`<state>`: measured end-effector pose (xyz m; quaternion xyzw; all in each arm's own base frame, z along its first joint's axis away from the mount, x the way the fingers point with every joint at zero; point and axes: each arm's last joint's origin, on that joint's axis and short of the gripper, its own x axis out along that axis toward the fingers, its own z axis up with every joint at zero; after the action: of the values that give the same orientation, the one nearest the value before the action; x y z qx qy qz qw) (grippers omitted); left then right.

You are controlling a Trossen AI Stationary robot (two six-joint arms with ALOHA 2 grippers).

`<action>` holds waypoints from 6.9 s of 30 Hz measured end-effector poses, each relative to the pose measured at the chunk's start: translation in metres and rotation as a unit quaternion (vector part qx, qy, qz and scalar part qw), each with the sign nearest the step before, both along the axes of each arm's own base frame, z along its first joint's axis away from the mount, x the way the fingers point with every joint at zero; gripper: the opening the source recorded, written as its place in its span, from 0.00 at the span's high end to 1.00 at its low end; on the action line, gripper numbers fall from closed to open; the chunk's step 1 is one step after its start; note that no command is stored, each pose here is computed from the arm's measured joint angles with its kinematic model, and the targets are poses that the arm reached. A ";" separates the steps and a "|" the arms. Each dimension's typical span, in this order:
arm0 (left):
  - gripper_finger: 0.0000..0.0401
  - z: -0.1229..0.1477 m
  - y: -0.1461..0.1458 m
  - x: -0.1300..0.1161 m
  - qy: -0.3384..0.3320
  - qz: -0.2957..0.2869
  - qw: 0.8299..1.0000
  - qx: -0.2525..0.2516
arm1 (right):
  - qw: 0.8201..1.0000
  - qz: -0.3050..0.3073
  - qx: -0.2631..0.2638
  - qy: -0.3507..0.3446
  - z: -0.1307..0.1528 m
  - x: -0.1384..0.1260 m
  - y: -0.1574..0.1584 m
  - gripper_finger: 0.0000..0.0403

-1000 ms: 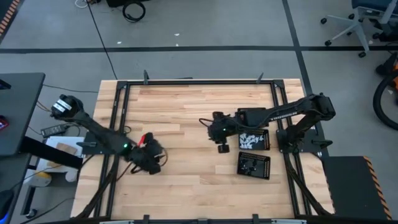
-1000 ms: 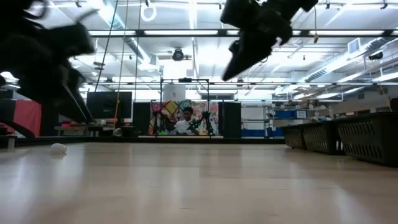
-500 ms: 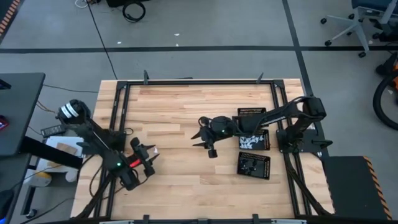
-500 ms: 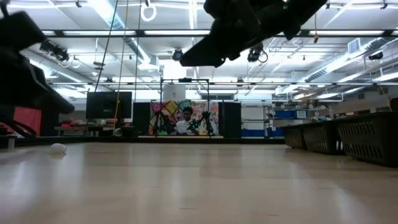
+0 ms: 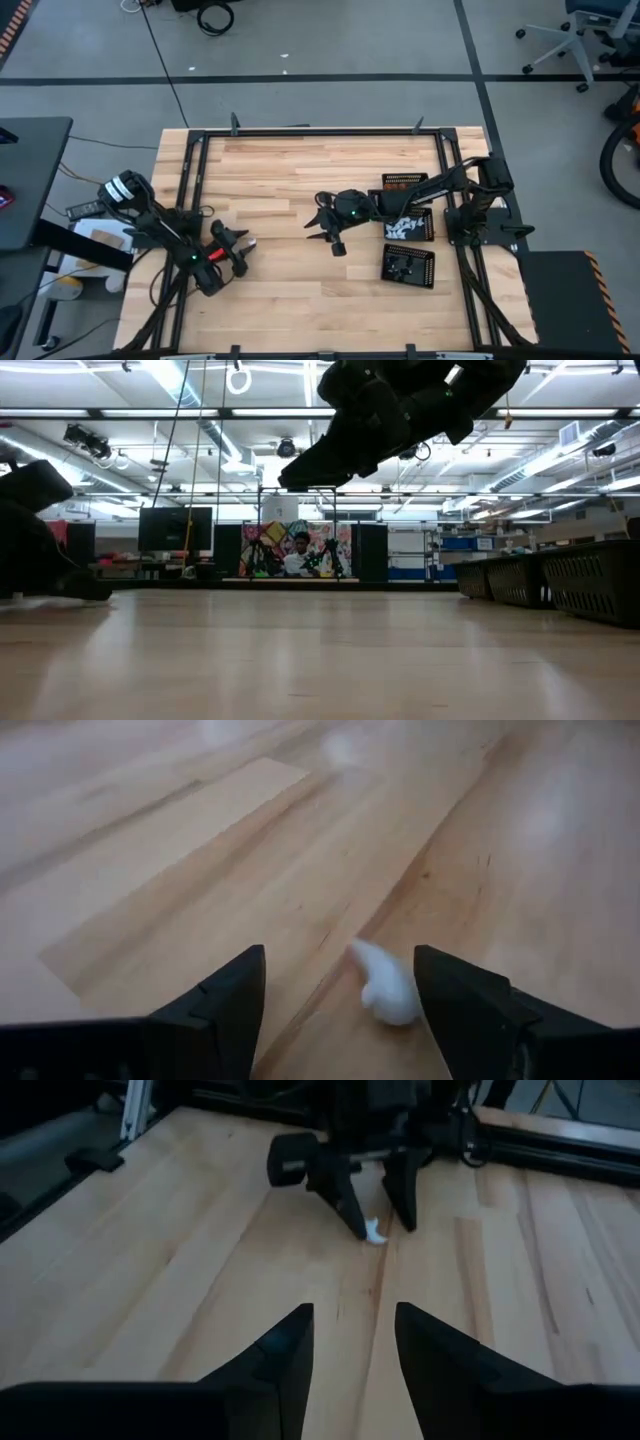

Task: Sort Halloween decoration
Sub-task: Put the white ghost toy into the center black bin, then return to Home Position

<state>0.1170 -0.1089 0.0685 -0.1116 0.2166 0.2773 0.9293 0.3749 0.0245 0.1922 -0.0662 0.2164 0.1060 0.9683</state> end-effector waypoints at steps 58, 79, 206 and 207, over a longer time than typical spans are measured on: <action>0.89 0.042 0.047 0.099 -0.083 -0.100 0.992 -0.008 | 0.979 -0.152 -0.095 0.101 0.033 -0.067 -0.030 0.63; 0.89 0.070 0.128 0.289 -0.083 -0.322 0.943 0.026 | 0.939 -0.339 -0.050 -0.032 0.047 -0.195 -0.036 0.66; 0.71 0.180 0.175 0.021 -0.324 -0.061 0.939 -0.103 | 0.727 -0.388 0.469 -0.319 -0.016 -0.287 -0.079 0.67; 0.71 0.175 0.175 0.018 -0.325 -0.056 0.938 -0.105 | 0.724 -0.395 0.467 -0.319 -0.017 -0.287 -0.079 0.67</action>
<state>0.1350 0.0658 0.2437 -0.2809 -0.0636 0.1493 0.9459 0.0877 -0.0549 0.1755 0.4560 -0.1755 -0.2253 0.8429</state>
